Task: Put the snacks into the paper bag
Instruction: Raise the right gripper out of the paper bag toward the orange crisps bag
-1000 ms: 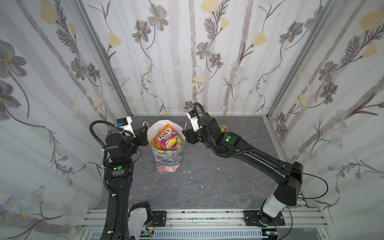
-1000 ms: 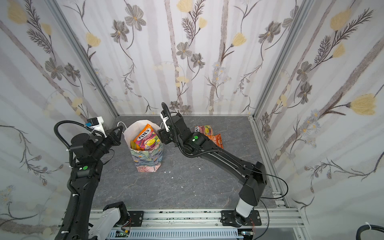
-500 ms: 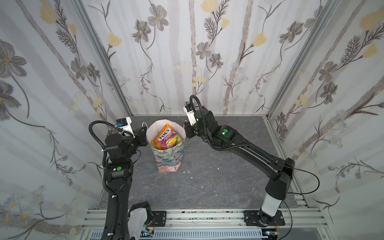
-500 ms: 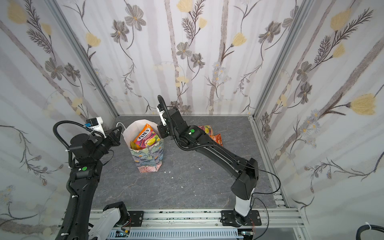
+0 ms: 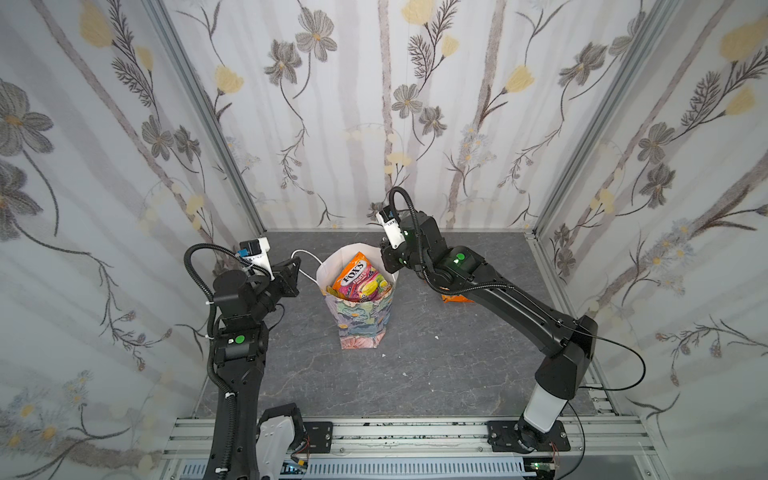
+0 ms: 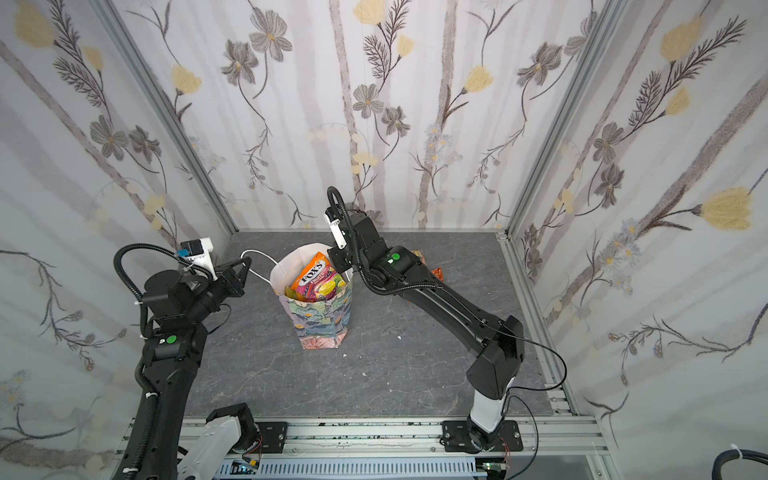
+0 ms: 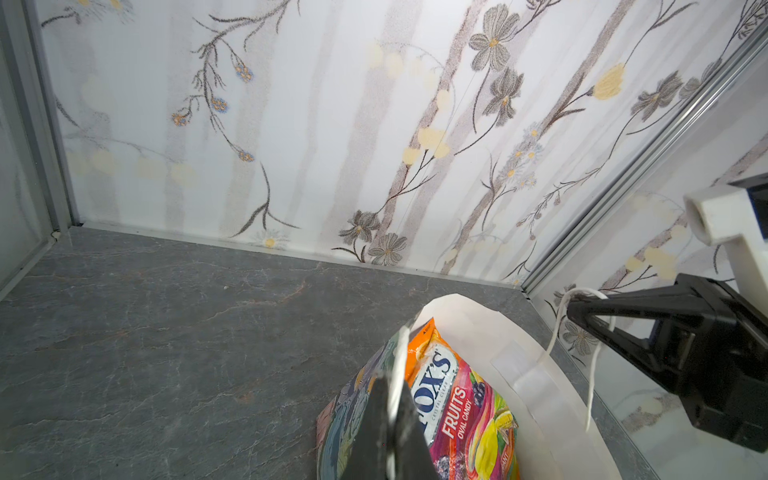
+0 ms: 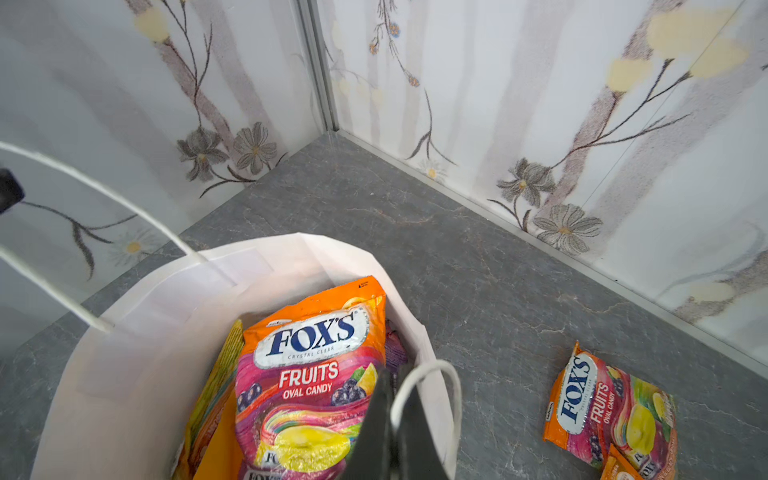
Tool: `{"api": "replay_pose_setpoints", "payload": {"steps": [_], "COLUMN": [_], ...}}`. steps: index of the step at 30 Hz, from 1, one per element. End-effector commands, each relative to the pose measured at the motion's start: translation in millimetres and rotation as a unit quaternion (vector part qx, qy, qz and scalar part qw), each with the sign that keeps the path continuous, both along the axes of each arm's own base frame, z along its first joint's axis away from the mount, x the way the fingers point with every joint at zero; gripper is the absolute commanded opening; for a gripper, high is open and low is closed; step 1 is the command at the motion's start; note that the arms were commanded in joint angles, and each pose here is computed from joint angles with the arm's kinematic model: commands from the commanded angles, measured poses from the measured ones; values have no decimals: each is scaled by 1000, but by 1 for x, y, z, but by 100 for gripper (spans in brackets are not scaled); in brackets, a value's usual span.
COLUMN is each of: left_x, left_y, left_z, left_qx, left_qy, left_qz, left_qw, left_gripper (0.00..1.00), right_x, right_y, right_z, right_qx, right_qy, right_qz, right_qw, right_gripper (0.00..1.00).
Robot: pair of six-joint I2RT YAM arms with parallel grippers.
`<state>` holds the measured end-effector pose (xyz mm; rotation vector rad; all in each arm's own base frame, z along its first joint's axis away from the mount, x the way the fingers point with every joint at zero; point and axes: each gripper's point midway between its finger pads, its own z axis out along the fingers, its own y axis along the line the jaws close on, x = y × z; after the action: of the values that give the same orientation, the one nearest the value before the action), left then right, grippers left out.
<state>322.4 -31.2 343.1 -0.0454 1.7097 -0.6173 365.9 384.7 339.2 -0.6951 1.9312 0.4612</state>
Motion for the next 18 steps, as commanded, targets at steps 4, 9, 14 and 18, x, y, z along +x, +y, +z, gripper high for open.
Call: {"api": "replay_pose_setpoints", "payload": {"steps": [4, 9, 14, 18], "left_x": [1, 1, 1, 2], "left_y": [-4, -4, -3, -2], "left_z": [19, 18, 18, 17], "left_qx": [9, 10, 12, 11], "left_qy": [-37, -35, -36, -33], "left_qz": [-13, -10, -7, -6], "left_qw": [999, 999, 999, 999], "left_gripper": [0, 0, 0, 0], "right_x": [-7, -25, -16, 6], "right_y": [-10, -38, -93, -143], "right_z": [33, 71, 91, 76], "right_qx": [35, 76, 121, 130], "right_qy": [-42, -76, -94, -74], "right_qz": [5, 7, -36, -90], "right_qw": [999, 994, 988, 985], "right_gripper": [49, 56, 61, 62]}}
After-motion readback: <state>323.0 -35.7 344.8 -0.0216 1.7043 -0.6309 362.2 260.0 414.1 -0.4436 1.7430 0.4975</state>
